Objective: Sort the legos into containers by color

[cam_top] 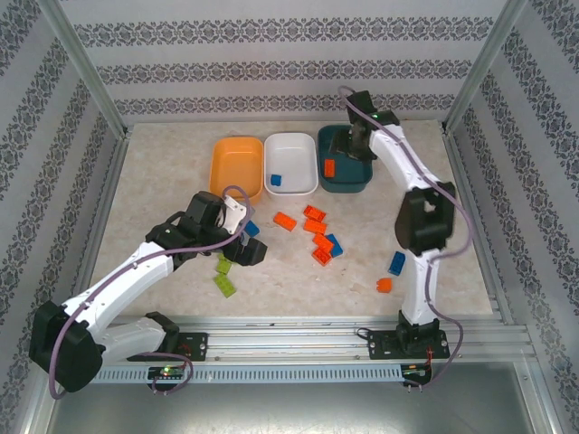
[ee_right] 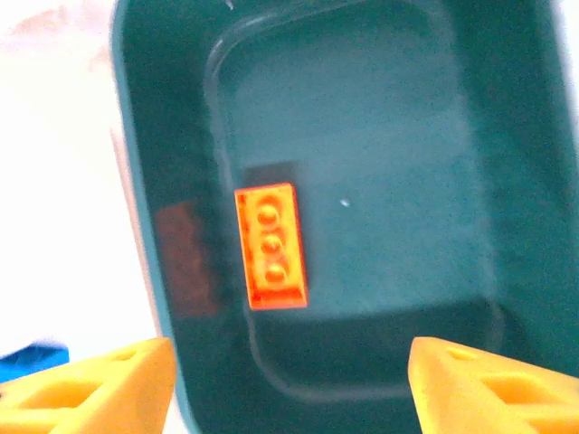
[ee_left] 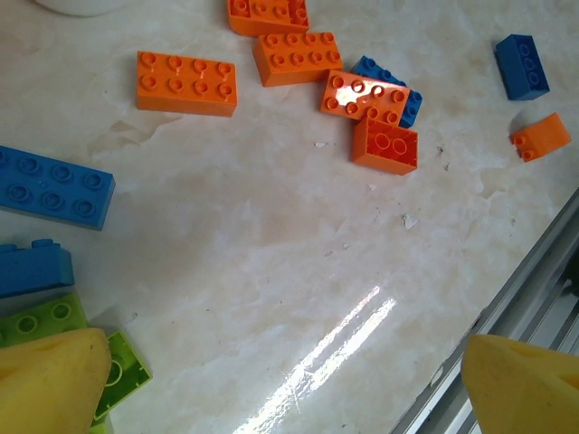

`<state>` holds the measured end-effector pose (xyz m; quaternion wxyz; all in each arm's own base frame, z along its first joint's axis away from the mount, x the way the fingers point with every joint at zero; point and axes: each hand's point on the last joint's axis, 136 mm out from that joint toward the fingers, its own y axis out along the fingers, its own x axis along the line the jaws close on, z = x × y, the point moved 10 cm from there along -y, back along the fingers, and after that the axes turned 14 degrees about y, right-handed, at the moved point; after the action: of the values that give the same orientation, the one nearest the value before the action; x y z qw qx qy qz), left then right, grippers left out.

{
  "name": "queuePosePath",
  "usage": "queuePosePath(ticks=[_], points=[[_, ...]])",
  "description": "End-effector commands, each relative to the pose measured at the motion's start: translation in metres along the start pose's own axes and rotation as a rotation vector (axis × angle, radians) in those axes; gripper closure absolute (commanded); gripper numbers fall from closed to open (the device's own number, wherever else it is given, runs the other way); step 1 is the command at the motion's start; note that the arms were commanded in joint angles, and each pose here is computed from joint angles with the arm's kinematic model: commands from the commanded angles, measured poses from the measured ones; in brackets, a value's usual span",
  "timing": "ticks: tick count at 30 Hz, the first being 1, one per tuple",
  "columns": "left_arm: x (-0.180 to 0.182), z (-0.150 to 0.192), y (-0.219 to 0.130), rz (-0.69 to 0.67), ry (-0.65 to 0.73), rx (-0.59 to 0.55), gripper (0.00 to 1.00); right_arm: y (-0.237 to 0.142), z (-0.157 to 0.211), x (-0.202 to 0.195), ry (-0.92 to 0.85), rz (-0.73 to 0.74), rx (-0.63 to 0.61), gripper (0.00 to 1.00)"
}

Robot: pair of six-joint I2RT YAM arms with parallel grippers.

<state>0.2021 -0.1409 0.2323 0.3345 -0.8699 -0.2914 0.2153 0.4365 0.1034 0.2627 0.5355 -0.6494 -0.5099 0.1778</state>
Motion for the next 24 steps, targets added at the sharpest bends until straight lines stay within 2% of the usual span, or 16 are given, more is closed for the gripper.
queuePosePath(ticks=[1,5,10,15,24], points=[[-0.01,-0.003,-0.011,0.008,0.048,-0.027,0.0,-0.052,0.034,-0.035,0.039,0.037,-0.053,0.28],[-0.015,-0.003,-0.014,0.019,0.064,-0.043,0.0,-0.067,0.086,-0.098,0.116,0.127,-0.033,0.28],[-0.019,-0.004,-0.015,0.024,0.08,-0.049,0.0,-0.048,0.133,-0.149,0.204,0.224,0.046,0.27],[-0.018,-0.003,-0.014,0.025,0.077,-0.039,0.0,-0.024,0.147,-0.174,0.257,0.341,0.101,0.27],[-0.018,-0.004,-0.016,0.008,0.087,-0.045,0.0,0.014,0.149,-0.212,0.407,0.427,0.161,0.25]])
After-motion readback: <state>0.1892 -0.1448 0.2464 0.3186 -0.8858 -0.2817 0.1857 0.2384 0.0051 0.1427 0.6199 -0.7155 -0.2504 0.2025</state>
